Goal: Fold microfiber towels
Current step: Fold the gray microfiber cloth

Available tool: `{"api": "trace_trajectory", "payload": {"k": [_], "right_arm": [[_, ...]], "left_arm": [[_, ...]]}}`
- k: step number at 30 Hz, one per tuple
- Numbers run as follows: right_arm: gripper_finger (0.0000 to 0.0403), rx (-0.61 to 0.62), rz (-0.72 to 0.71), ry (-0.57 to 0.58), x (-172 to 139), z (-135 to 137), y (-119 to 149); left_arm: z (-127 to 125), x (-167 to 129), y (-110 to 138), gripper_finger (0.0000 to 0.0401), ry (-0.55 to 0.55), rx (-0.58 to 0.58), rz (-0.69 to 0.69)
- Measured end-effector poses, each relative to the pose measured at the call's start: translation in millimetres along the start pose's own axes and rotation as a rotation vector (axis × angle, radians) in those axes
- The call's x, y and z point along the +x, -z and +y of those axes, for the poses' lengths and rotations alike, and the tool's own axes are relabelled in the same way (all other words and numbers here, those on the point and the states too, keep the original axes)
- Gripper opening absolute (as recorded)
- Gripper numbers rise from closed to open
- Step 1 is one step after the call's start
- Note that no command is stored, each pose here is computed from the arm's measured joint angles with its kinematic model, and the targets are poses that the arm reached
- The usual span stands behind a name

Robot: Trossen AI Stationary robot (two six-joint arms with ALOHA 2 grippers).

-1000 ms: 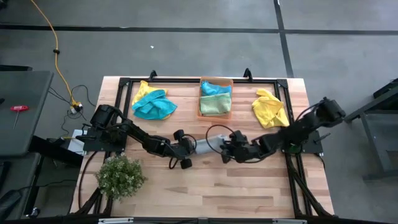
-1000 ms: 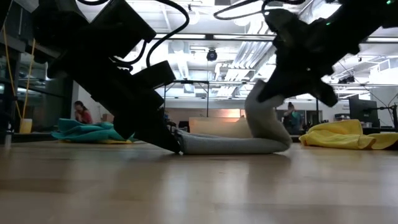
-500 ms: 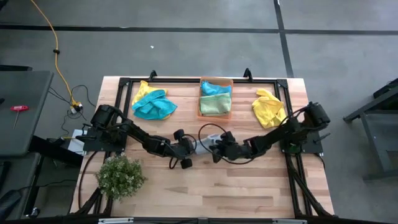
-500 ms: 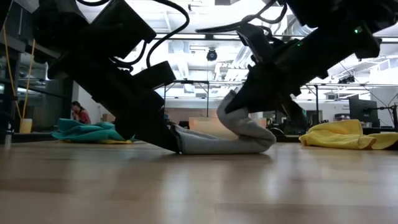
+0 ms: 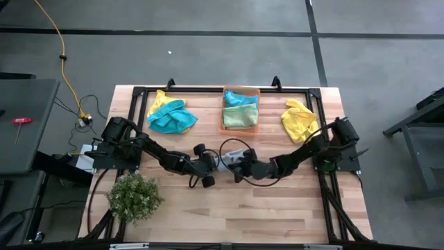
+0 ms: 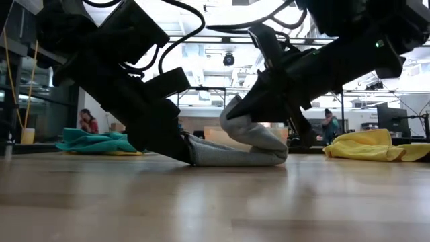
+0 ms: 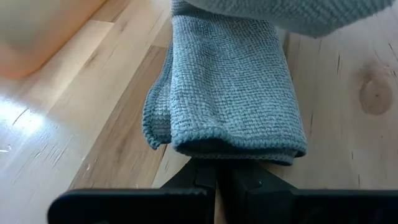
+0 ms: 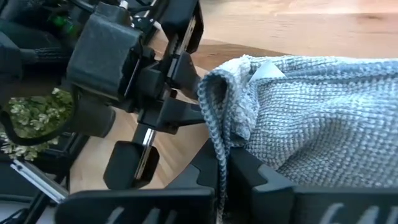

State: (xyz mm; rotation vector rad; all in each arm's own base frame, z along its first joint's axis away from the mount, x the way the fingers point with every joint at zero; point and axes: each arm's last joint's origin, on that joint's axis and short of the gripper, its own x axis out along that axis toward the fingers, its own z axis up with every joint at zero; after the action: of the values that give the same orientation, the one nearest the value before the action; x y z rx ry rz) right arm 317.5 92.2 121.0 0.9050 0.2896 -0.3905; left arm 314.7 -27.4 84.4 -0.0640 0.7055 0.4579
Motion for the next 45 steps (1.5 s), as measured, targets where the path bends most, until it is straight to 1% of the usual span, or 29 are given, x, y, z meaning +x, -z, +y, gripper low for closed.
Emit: {"api": "trace_trajectory", "payload": {"k": [6, 10, 14, 17, 20, 23, 27, 31, 34, 37, 39, 41, 43, 45], "right_arm": [[0.0000, 0.033, -0.034, -0.034, 7, -2, 0], [0.0000, 0.042, -0.046, -0.035, 9, -4, -3], [0.0001, 0.032, -0.036, -0.030, 9, -4, -2], [0.0013, -0.004, -0.017, -0.041, 9, -4, -2], [0.0042, -0.013, -0.011, -0.056, 9, -3, -2], [0.0086, -0.027, -0.020, -0.067, 9, -2, -3], [0.0147, -0.001, -0.059, -0.054, 9, -1, -4], [0.0190, -0.026, -0.083, -0.067, 9, 1, -6], [0.0203, -0.096, -0.092, -0.120, 8, 6, -8], [0.0206, -0.231, -0.099, -0.154, 1, 15, -16], [0.0207, -0.327, -0.104, -0.145, -8, 22, -25], [0.0207, -0.411, -0.087, -0.101, -20, 26, -34], [0.0207, -0.478, -0.056, -0.018, -33, 26, -43], [0.0207, -0.513, -0.016, 0.073, -46, 22, -49]], "left_arm": [[0, 0, 0, 0.0000, 0.000, 0.000, -0.001], [0, 0, 0, 0.0000, 0.000, -0.001, 0.000], [0, 0, 0, 0.0000, 0.001, 0.000, 0.000], [0, 0, 0, 0.0000, 0.001, 0.002, 0.000], [0, 0, 0, 0.0000, 0.000, 0.000, 0.000], [1, 1, 0, 0.0000, 0.001, -0.003, 0.002], [1, 1, 0, 0.0000, 0.001, -0.004, 0.002], [1, 1, 0, 0.0000, 0.001, -0.004, 0.002], [1, 1, 0, 0.0000, 0.001, -0.004, 0.002], [1, 1, 0, 0.0000, 0.001, -0.004, 0.002], [1, 1, 0, 0.0000, 0.001, 0.003, 0.002], [1, 1, 0, 0.0000, 0.001, 0.004, 0.002], [1, 1, 0, 0.0000, 0.001, 0.004, 0.002], [1, 1, 0, 0.0000, 0.003, 0.005, 0.003]]}}
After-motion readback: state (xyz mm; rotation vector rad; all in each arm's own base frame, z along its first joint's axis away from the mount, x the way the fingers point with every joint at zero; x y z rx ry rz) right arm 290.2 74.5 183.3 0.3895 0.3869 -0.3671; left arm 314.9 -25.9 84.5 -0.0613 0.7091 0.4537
